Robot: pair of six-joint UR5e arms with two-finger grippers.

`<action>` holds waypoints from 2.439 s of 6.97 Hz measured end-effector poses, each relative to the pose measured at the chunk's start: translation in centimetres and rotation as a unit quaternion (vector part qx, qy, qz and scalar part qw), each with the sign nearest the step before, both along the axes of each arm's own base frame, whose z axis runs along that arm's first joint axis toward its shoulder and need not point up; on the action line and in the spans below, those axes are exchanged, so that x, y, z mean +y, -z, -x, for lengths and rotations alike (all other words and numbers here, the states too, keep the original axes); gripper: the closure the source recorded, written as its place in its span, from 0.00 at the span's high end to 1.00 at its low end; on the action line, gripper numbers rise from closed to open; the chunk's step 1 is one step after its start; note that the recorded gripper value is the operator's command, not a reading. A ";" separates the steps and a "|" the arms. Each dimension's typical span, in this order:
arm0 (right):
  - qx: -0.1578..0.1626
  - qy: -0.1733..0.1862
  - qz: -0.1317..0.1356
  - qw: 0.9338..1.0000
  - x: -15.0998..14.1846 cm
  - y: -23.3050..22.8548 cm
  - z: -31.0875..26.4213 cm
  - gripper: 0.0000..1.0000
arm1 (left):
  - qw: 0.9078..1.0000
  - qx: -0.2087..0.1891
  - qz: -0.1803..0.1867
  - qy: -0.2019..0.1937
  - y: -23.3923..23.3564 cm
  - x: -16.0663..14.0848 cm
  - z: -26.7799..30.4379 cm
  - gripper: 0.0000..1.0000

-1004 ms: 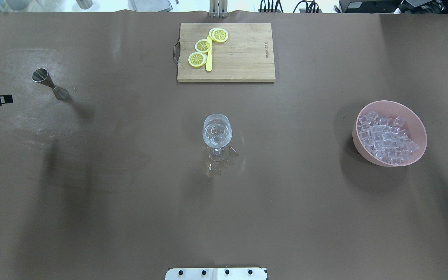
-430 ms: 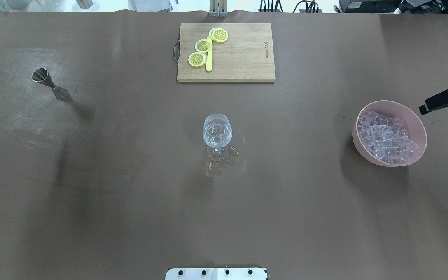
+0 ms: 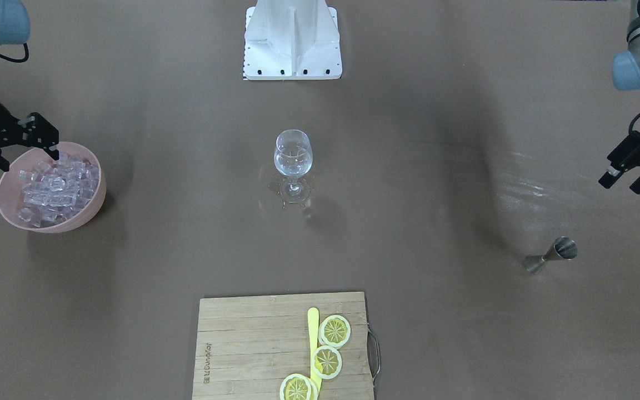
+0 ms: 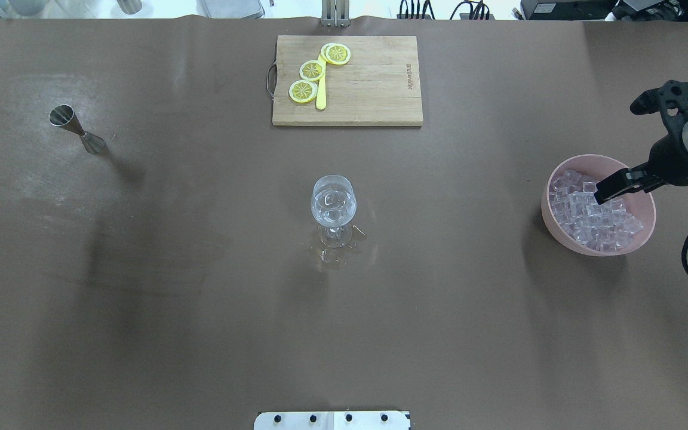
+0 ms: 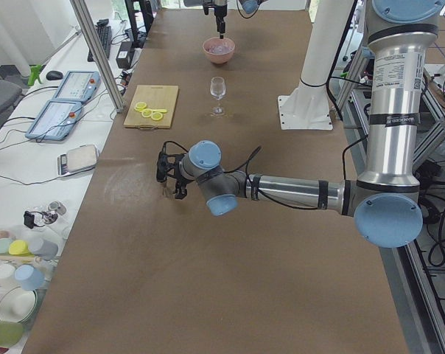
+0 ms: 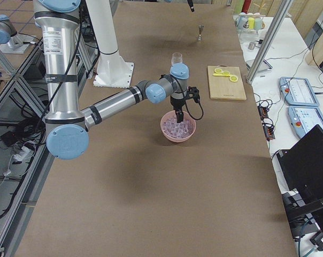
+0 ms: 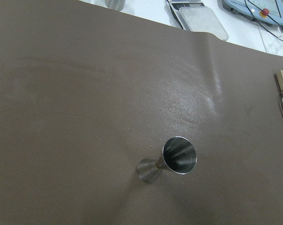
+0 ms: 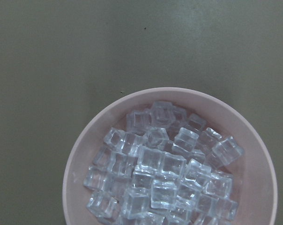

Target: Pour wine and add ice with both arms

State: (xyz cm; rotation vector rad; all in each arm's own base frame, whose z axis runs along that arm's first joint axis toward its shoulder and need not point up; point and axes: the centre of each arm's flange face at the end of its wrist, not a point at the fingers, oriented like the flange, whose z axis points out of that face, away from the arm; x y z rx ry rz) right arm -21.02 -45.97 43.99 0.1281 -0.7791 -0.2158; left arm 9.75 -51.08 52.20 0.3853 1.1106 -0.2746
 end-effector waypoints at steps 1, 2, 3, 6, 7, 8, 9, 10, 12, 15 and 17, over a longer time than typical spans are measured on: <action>0.003 0.004 0.002 1.000 -0.6 -0.2 1.1 0.94 | 1.000 -0.003 0.018 -0.006 1.1 -1.5 0.0 0.97; 0.006 0.007 0.004 1.000 -1.1 -0.5 1.8 0.93 | 0.999 -0.014 0.028 -0.023 2.2 -2.9 0.9 0.97; 0.010 0.009 0.004 1.000 -1.3 -0.8 2.3 0.93 | 0.998 -0.042 0.019 -0.047 3.1 -3.8 2.3 0.97; 0.019 0.020 0.004 1.000 -1.1 -1.6 3.7 0.83 | 0.982 -0.140 -0.023 -0.123 5.6 -5.5 7.7 0.97; 0.022 0.024 0.007 0.999 -1.2 -2.3 4.1 0.81 | 0.979 -0.152 -0.031 -0.134 6.0 -5.8 8.7 0.97; 0.025 0.027 0.011 0.999 -1.3 -2.9 4.4 0.72 | 0.977 -0.157 -0.035 -0.137 6.3 -5.9 9.1 0.97; 0.029 0.029 0.016 0.999 -1.4 -3.5 4.8 0.61 | 0.977 -0.159 -0.037 -0.137 6.4 -5.9 9.4 0.97; 0.031 0.031 0.020 0.999 -1.5 -4.0 5.0 0.32 | 0.977 -0.159 -0.039 -0.135 6.6 -5.9 9.6 0.97; 0.028 0.034 0.025 0.999 -1.6 -4.2 5.1 0.00 | 0.978 -0.160 -0.041 -0.131 6.9 -5.8 10.1 0.97; 0.008 0.029 0.032 0.999 -1.9 -3.2 3.4 0.00 | 0.978 -0.160 -0.044 -0.129 7.1 -5.7 10.3 0.97; -0.024 0.020 0.033 0.999 -2.8 3.5 2.1 0.00 | 0.977 -0.161 -0.045 -0.131 6.9 -5.7 10.3 0.97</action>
